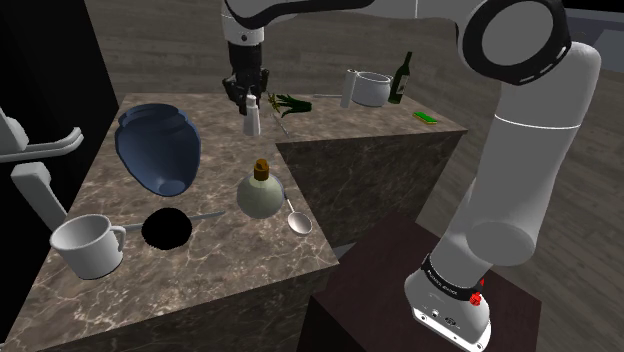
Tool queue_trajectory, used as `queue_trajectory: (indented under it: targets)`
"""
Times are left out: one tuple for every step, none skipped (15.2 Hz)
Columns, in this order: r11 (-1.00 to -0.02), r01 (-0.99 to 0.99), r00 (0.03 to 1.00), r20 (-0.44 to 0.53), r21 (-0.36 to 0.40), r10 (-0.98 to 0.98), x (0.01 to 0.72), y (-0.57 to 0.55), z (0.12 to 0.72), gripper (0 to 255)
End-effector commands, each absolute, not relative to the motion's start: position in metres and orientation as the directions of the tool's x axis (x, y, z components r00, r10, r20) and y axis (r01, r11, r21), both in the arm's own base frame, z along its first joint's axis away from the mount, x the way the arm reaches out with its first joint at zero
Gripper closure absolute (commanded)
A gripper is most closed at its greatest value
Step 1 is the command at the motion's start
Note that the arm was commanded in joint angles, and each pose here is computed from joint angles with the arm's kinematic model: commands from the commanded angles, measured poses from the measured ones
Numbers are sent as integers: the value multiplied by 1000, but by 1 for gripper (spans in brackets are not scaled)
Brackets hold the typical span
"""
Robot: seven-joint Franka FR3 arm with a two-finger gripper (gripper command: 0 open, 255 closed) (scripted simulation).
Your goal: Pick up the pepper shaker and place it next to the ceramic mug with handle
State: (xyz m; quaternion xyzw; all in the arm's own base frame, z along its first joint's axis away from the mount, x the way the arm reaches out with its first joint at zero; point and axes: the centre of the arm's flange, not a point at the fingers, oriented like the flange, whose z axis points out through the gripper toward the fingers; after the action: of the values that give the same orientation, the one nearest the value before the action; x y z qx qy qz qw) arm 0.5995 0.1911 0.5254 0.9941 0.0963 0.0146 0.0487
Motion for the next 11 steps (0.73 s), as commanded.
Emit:
queue_trajectory:
  targets:
    - [-977,188,981,20,100,191,590,218,528,255]
    - [-977,188,981,20,100,191,585,230,527,255]
    - [-977,188,981,20,100,191,579,242,527,255]
    - [-977,188,981,20,100,191,574,254,527,255]
    - [-977,188,981,20,100,191,568,266,527,255]
    - [-977,188,981,20,100,191,563,278,527,255]
    - [-977,188,981,20,100,191,558,291,527,255]
    - [-977,188,981,20,100,191,552,303,526,255]
    - [-977,188,981,20,100,191,547,315,526,255]
    - [-977,188,981,20,100,191,542,327,526,255]
    - [-977,188,981,20,100,191,536,339,526,255]
